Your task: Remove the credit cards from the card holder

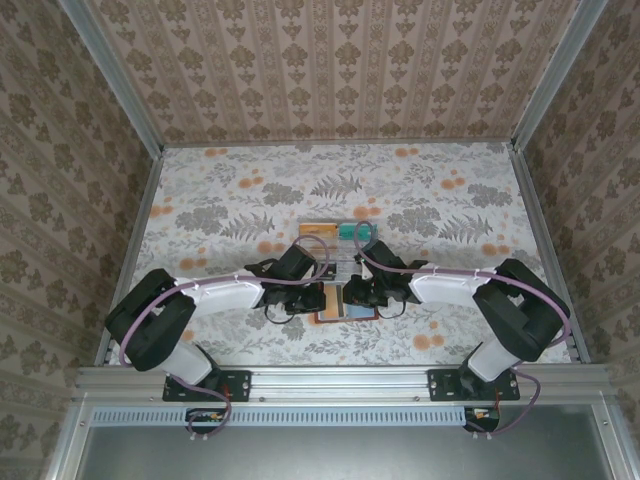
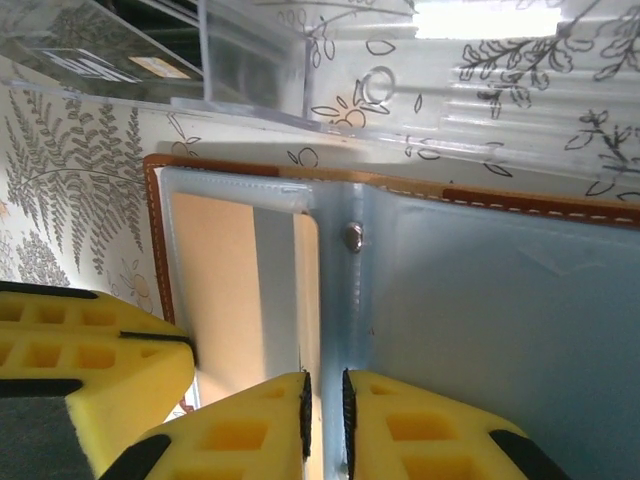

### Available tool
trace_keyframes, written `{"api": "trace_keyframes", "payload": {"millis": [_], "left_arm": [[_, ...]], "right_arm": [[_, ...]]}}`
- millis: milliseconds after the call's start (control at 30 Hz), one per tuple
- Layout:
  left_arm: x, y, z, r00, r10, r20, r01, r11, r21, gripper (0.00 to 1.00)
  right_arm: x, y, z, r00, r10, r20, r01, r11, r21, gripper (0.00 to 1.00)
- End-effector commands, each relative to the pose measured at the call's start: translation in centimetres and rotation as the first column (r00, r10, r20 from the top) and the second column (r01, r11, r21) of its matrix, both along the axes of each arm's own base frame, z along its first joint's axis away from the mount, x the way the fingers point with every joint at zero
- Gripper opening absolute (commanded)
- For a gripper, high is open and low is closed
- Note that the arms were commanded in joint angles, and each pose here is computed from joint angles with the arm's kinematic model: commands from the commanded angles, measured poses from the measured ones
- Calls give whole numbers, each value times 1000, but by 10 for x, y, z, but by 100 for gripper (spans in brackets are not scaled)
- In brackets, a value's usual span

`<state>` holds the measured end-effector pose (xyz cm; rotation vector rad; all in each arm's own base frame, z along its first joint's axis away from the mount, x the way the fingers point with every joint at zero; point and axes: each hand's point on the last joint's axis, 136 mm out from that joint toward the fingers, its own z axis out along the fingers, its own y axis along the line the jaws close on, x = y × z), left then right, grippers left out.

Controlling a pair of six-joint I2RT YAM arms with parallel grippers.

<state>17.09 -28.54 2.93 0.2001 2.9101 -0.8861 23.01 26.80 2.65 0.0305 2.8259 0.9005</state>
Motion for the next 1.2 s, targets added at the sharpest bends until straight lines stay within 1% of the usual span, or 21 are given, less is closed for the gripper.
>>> {"api": "trace_keyframes", "payload": {"millis": [0, 67, 133, 200, 267, 300, 500, 700, 833, 867, 900, 967, 1033, 1167], "left_arm": [[-4, 6, -9, 999, 14, -32, -13, 1000, 18, 0], [-3, 6, -9, 999, 14, -29, -13, 1000, 17, 0], [-3, 6, -8, 999, 14, -30, -14, 1000, 17, 0], [-4, 6, -9, 999, 13, -32, -12, 1000, 20, 0], [-4, 6, -8, 999, 14, -29, -13, 1000, 19, 0], [-5, 7, -9, 999, 14, -31, -13, 1000, 24, 0], [-5, 15, -13, 999, 32, -36, -31, 998, 50, 0], [-6, 21, -14, 998, 49, -35, -47, 997, 59, 0], [-5, 20, -13, 998, 49, -33, -47, 997, 55, 0], [-5, 19, -13, 998, 48, -33, -46, 998, 53, 0], [-5, 19, -13, 998, 47, -34, -45, 998, 52, 0], [-4, 18, -12, 999, 42, -34, -40, 998, 49, 0], [-4, 17, -13, 999, 39, -37, -37, 998, 48, 0], [-4, 16, -13, 998, 37, -40, -36, 998, 46, 0]], "right_arm": [[0, 12, 3, 1000, 13, -16, -12, 999, 40, 19], [-1, 13, 2, 1000, 18, -18, -18, 999, 40, 19], [-1, 14, 2, 1000, 20, -20, -20, 999, 39, 16], [-2, 14, 1, 1000, 21, -22, -20, 999, 37, 10], [-2, 12, 1, 1000, 20, -19, -19, 999, 32, 1], [-2, 11, 2, 1000, 18, -18, -17, 1000, 26, 0], [-2, -2, 6, 1000, 3, 0, -3, 1000, -7, 0], [-2, -14, 8, 1000, -13, 4, 13, 1000, -15, 0], [-2, -13, 9, 1000, -11, 6, 11, 1000, -7, 0], [-2, -12, 9, 1000, -6, 2, 6, 1000, -1, 0], [-2, -10, 8, 1000, -4, -1, 4, 1000, 4, 9], [-1, -7, 6, 1000, -1, -9, 1, 1000, 18, 19], [0, -4, 3, 1000, 1, -14, 0, 1000, 25, 22], [1, 1, -2, 1000, 1, -19, -1, 1000, 29, 23]]}}
